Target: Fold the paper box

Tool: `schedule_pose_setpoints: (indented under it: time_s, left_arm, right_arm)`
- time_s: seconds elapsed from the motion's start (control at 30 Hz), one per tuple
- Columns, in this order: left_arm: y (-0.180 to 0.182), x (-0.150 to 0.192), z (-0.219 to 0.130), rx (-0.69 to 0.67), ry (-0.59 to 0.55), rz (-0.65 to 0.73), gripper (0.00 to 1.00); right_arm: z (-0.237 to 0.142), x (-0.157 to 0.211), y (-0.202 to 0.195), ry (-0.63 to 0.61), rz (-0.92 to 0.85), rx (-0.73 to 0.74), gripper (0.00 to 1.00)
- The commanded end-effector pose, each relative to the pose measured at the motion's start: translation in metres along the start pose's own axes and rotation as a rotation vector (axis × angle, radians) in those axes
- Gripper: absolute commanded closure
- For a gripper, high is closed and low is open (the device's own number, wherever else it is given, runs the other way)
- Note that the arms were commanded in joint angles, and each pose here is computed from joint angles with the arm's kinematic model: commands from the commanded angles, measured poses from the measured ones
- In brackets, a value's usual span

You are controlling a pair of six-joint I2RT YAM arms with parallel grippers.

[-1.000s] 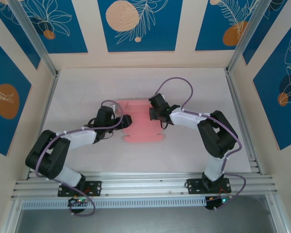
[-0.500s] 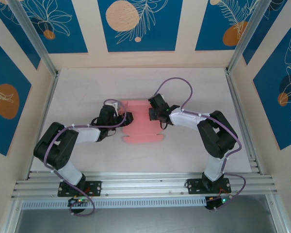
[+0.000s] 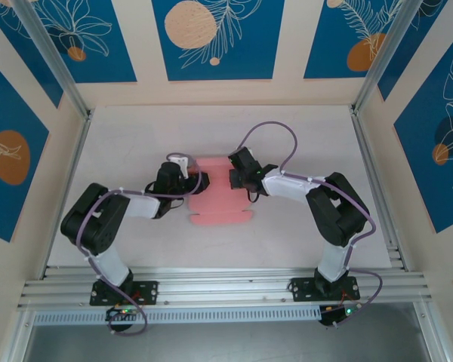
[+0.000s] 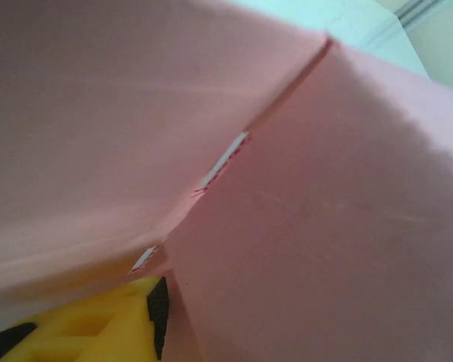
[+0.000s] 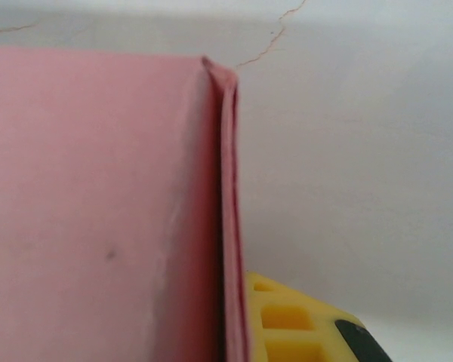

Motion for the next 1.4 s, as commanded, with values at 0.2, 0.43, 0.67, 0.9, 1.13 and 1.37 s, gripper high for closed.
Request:
schedule_pose_setpoints:
  time_s: [0.2,0.43,0.67,0.9,1.13,1.37]
  left_arm:
    - [-0.016,-0.003,-0.014,0.046,-0.024,0.042,0.49]
    - [-0.016,0.004,-0.058,-0.010,-0.038,0.087,0.39]
    - [-0.025,-0.026,-0.120,-0.116,-0.194,0.153,0.40]
    - [0.019,-0.080,-0.146,-0.275,-0.337,-0.017,0.43]
    - [0.048,-0.101,-0.120,-0.304,-0.305,-0.024,0.43]
    - [0.080,-0.121,-0.075,-0.216,-0.220,-0.025,0.53]
  right_arm:
    - [0.004,-0.004,0.004,0.011,0.041,-0.015,0.97]
    - [0.002,-0.006,-0.001,0.013,0.057,-0.014,0.97]
    - [-0.002,-0.008,0.000,0.012,0.044,-0.033,0.97]
    - [-0.008,-0.008,0.002,0.008,0.041,-0.076,0.97]
    - [-0.012,-0.008,0.004,0.010,0.025,-0.093,0.97]
    - [-0.013,-0.011,0.003,0.008,0.019,-0.099,0.97]
Point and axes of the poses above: each hand's point on the last joint's axis, 136 mm out from that joint toward the fingers, its own z axis out along the fingers, its own y axis along the line the jaws close on, x = y × z, the point moved 7 cm from there along -z, back along the fingers, and after that the axes turned 12 degrees about -z, right-handed, at the moved point
